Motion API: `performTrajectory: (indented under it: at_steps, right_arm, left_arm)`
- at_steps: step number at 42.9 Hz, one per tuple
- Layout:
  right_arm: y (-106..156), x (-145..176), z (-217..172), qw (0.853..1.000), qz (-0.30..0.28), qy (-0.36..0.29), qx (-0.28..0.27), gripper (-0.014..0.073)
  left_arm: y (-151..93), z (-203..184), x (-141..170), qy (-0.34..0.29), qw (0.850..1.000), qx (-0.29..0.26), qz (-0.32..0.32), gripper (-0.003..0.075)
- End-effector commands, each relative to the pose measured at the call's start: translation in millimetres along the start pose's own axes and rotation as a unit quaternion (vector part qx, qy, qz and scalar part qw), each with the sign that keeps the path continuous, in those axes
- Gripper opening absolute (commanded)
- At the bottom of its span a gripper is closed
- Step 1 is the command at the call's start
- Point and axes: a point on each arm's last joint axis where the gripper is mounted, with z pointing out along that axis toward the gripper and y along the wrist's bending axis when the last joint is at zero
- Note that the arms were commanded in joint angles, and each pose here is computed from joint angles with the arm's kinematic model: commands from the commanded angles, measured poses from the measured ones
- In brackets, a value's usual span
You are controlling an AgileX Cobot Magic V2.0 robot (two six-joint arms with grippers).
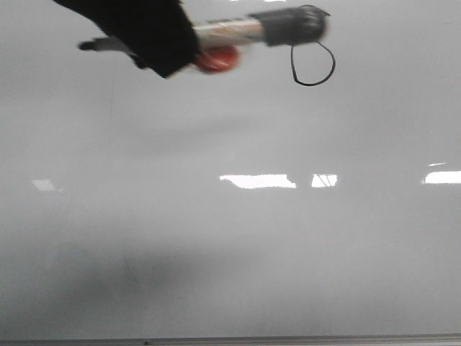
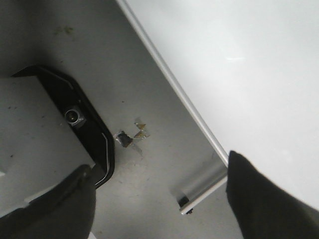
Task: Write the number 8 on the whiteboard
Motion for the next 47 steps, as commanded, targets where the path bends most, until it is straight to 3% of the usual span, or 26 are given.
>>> performTrajectory:
  at_steps: [1,7,11,17,25,35,47]
  right_arm:
    - [-6.5,2.2,-19.7,0.998,0.028,-0.036,0.046,0.0571]
    - [-6.4,4.0,-22.8,0.997,0.03,-0.042,0.051,0.0571]
    - [-7.0,2.8,-22.9,0.997,0.031,-0.049,0.053,0.0571]
    - [-7.2,2.2,-23.0,0.997,0.031,-0.052,0.055,0.0571]
    - [-8.0,0.3,-23.3,0.996,0.031,-0.063,0.059,0.0571]
    - [-8.3,-0.7,-23.5,0.995,0.031,-0.068,0.06,0.0571]
    - [-7.5,-1.0,-23.4,0.995,0.033,-0.07,0.056,0.0571]
  left_arm:
    - [34.7,-31.0,7.8,-0.014,0.989,-0.112,-0.095,0.0094]
    - [82.7,-45.6,43.9,-0.024,0.957,-0.191,-0.216,0.0094]
    - [108.5,-50.9,77.0,-0.056,0.924,-0.222,-0.305,0.0094]
    - [123.2,-44.1,114.8,-0.099,0.884,-0.244,-0.386,0.0094]
    - [130.7,-20.7,143.8,-0.167,0.856,-0.26,-0.414,0.0094]
    - [137.4,4.8,150.3,-0.257,0.836,-0.295,-0.384,0.0094]
    - [151.0,43.7,157.4,-0.241,0.84,-0.289,-0.39,0.0094]
